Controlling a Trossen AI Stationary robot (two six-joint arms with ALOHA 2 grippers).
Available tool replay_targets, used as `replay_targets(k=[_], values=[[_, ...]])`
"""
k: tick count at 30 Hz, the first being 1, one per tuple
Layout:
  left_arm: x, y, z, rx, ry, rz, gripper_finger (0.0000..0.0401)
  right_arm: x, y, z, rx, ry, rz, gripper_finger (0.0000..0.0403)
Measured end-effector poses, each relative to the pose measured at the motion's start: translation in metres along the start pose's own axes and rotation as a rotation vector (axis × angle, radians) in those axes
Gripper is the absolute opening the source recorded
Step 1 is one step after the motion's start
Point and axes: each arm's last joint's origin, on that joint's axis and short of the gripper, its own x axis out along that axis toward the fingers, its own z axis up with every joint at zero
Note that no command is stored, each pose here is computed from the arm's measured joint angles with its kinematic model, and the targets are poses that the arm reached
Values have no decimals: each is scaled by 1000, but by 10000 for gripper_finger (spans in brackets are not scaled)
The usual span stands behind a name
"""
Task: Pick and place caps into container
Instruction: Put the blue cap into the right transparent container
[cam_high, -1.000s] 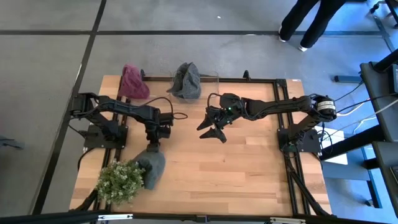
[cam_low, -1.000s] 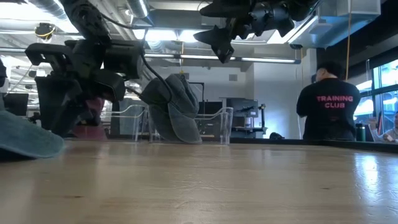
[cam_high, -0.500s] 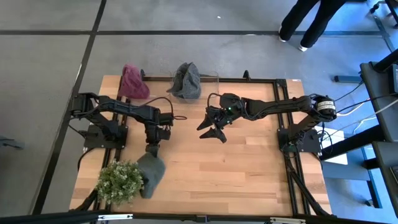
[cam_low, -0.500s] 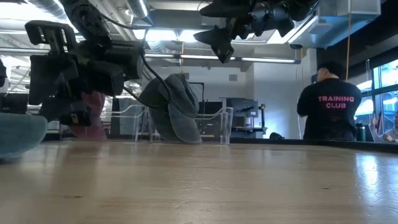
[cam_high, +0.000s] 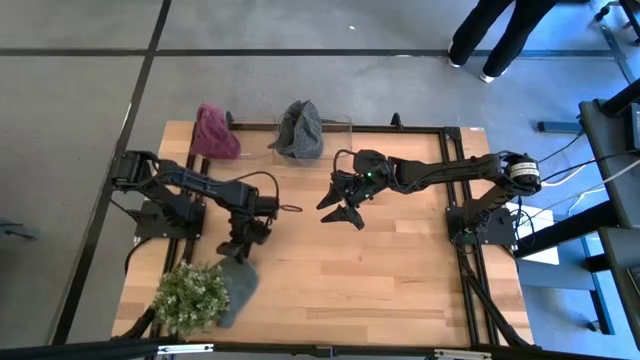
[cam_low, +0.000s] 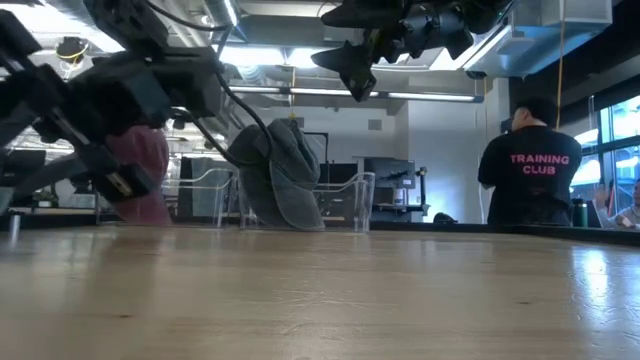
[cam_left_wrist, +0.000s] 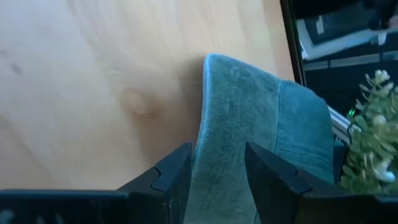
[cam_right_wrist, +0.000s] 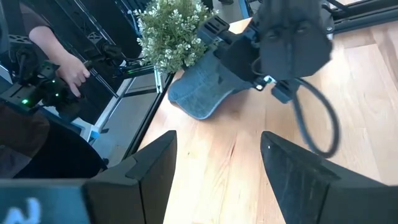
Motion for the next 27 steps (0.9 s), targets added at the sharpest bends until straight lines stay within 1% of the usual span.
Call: replay_targets(k=[5, 9, 13, 22, 24, 27], values=[[7, -7, 0, 30, 34, -16, 142, 0, 0, 0, -22, 0, 0, 233], [10, -11, 1, 53, 47, -25, 128, 0, 0, 0, -37, 0, -1, 233], [11, -12, 1, 58, 53, -28, 99, 0, 0, 0, -38, -1, -2, 233], [11, -12, 1, 57, 53, -30, 13, -2, -3, 1, -44, -4, -9, 233], [11, -12, 1, 55, 55, -31, 5, -2, -4, 1, -42, -5, -14, 233], [9, -14, 2, 44, 60, -49, 3, -4, -7, 2, -38, -9, -21, 233]])
